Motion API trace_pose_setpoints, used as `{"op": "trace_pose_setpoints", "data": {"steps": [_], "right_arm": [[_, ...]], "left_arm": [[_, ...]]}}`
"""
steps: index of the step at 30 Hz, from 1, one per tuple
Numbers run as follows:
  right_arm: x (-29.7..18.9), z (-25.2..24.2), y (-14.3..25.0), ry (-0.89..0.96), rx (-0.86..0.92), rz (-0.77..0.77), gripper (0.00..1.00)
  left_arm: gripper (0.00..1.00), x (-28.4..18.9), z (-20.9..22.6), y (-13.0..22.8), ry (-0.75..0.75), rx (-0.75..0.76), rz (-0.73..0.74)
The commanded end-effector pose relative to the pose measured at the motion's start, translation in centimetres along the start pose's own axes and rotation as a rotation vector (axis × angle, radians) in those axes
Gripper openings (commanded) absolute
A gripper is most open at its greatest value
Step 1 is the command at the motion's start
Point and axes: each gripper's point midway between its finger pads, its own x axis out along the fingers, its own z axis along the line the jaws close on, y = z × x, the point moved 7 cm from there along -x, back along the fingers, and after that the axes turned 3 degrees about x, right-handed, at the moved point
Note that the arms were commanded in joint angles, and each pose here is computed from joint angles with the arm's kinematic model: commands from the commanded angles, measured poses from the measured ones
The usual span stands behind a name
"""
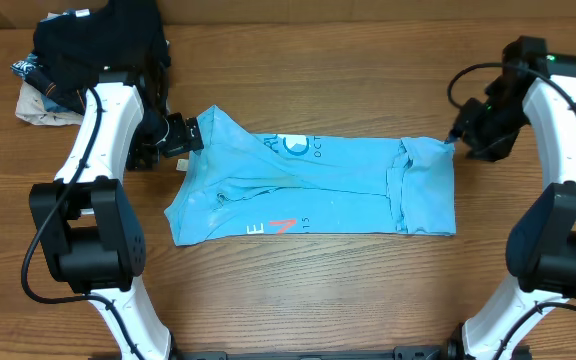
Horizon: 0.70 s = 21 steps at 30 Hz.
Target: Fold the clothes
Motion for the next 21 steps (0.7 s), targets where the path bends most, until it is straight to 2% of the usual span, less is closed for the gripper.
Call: {"op": "trace_pose_setpoints", "data": {"steps": [1,5,12,18,21], "right_arm": [[2.6,0.6,2.1,-0.007,-0.045,0.074,0.36],[6.3,1.2,2.5,-0.055,-0.078,0.058,0.36],[10.3,2.2,2.3,-0.227,-0.103,0.006,0.28],[9.5,2.6,2.8,-0.263,-0.108,0.036,0.17],[7.4,2.7,2.9,-0.266,-0.106,0.025,0.18]], "left_arm": [[1.0,0.0,-0.6,-0.1,0.006,0.008,-0.005],[1.0,0.0,-0.7,-0.1,0.007,0.009,-0.008],[1.0,0.0,-0.7,-0.1,0.006,0.009,-0.005],[1.0,0.0,-0.7,-0.1,0.006,0.009,-0.006],[1.0,0.0,-0.6,-0.1,0.006,0.009,-0.007]]}}
